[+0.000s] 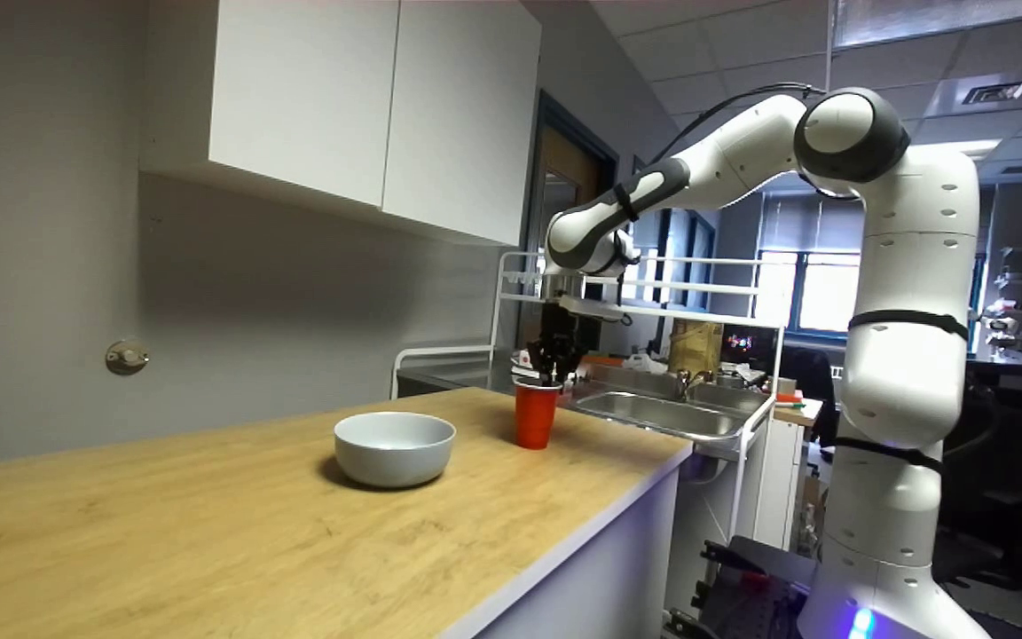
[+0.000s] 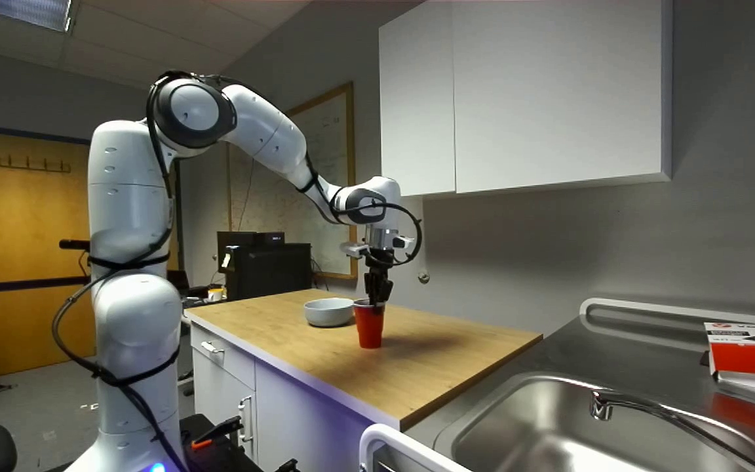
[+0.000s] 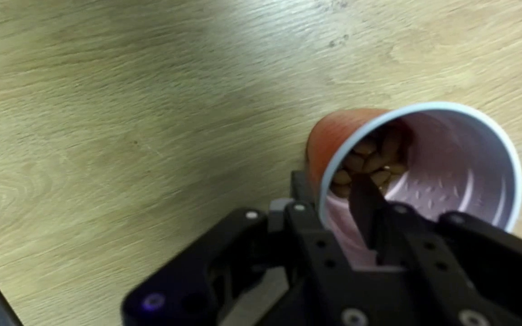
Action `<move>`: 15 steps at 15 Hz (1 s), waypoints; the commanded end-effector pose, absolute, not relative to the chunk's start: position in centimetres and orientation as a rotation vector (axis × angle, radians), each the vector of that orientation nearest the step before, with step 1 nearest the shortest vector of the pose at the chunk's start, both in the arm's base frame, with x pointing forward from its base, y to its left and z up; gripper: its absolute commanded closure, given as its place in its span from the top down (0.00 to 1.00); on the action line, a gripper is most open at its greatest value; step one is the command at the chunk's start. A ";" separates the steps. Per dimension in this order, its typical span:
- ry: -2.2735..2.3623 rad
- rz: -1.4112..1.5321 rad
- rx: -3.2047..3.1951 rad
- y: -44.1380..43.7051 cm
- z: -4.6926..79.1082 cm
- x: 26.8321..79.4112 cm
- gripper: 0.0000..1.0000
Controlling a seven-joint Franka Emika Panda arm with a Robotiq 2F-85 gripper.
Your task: Pour the contents of the cup into the bowl
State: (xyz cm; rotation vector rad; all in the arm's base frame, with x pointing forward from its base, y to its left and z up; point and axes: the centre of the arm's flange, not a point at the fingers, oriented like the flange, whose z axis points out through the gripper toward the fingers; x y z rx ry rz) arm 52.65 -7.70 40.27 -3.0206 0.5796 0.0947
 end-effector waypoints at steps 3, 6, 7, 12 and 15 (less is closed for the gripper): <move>0.602 0.088 -3.006 -7.9 42.0 53.1 0.00; 0.589 0.077 -3.004 -7.8 42.5 53.0 0.03; 0.584 0.073 -3.007 -7.8 42.5 53.1 0.03; 0.538 0.050 -3.028 -3.8 44.6 52.4 0.03; 0.455 0.042 -3.034 -0.1 46.6 51.9 0.03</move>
